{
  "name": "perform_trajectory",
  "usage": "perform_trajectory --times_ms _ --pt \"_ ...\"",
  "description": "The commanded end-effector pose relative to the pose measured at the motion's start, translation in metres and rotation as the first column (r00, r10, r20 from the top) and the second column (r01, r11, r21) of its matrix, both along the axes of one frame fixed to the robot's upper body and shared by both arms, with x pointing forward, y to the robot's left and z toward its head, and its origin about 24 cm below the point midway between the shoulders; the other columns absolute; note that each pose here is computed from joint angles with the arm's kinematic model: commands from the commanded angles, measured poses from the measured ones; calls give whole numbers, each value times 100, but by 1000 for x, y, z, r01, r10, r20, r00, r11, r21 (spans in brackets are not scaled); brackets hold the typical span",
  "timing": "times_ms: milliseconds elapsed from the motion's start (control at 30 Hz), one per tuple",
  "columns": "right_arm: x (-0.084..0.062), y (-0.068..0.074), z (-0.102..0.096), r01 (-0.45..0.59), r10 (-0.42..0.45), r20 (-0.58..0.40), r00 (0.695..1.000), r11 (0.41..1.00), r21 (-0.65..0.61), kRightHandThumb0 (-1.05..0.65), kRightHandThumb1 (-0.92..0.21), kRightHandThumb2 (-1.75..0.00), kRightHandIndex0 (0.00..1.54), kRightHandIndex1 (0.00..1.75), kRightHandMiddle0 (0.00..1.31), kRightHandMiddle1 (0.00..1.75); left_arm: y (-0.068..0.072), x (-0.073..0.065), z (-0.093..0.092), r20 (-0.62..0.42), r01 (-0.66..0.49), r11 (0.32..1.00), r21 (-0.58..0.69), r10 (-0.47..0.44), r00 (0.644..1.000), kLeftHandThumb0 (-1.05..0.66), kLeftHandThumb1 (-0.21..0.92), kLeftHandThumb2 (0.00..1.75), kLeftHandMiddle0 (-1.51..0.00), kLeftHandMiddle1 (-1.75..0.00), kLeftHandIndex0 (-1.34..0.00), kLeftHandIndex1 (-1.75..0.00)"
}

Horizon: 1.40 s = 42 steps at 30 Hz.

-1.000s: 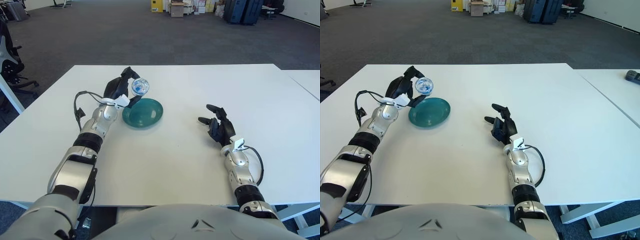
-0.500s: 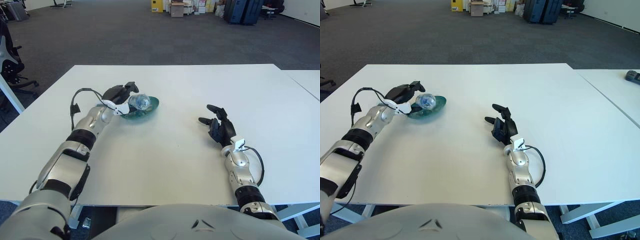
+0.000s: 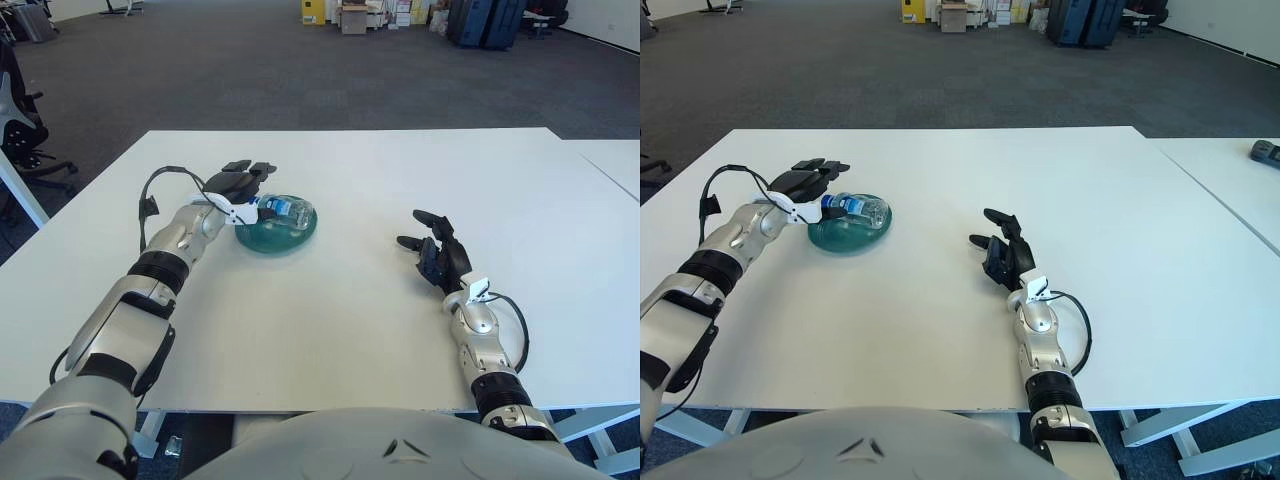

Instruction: Put the bottle into the plate.

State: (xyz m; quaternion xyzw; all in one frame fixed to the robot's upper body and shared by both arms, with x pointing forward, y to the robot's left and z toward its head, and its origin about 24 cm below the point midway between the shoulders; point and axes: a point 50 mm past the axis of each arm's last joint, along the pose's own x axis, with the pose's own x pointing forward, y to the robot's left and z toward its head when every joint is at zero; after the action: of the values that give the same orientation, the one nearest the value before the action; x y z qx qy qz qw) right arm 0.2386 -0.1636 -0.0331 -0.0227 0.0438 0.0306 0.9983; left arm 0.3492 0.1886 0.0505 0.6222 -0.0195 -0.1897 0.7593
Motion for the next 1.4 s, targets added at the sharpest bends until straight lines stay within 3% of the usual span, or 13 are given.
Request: perform_trajectory --times_ms 0,400,933,1067,1167,1267,1367 --pt "-31 -7 -33 22 -23 -185 982 1000 -8 -90 -92 -97 56 48 0 67 2 2 7 10 2 1000 7 -3 1000 -105 92 53 0 0 0 -43" --pt "-31 -7 -32 -4 0 -191 982 1000 -21 -89 -92 -91 54 48 0 58 1 1 12 21 -3 999 -45 4 1000 -105 92 58 0 0 -2 -88" --pt "-31 -7 -30 -33 26 -188 982 999 -34 -90 -92 -92 56 52 0 52 -2 -2 20 75 14 993 -115 -6 997 -105 92 58 0 0 -9 -97" --pt "-31 -7 -30 -30 23 -190 981 999 -34 -89 -92 -92 56 53 0 53 -2 -7 30 127 33 965 -262 1 992 -103 92 55 -8 -4 -5 -96" --pt "-31 -8 -30 -27 20 -191 981 999 -34 -89 -92 -92 56 54 0 55 -1 -12 39 127 43 907 -419 11 992 -98 92 51 -18 -6 -4 -94" --pt "-31 -8 -30 -21 15 -193 981 999 -32 -88 -92 -93 55 54 0 58 -2 -15 40 84 43 756 -653 16 996 -90 92 48 -25 -7 -4 -93" --pt "-30 -9 -31 -14 8 -198 980 1000 -27 -88 -92 -93 54 54 0 60 -2 -18 42 72 59 544 -837 3 997 -83 92 46 -31 -8 -4 -93"
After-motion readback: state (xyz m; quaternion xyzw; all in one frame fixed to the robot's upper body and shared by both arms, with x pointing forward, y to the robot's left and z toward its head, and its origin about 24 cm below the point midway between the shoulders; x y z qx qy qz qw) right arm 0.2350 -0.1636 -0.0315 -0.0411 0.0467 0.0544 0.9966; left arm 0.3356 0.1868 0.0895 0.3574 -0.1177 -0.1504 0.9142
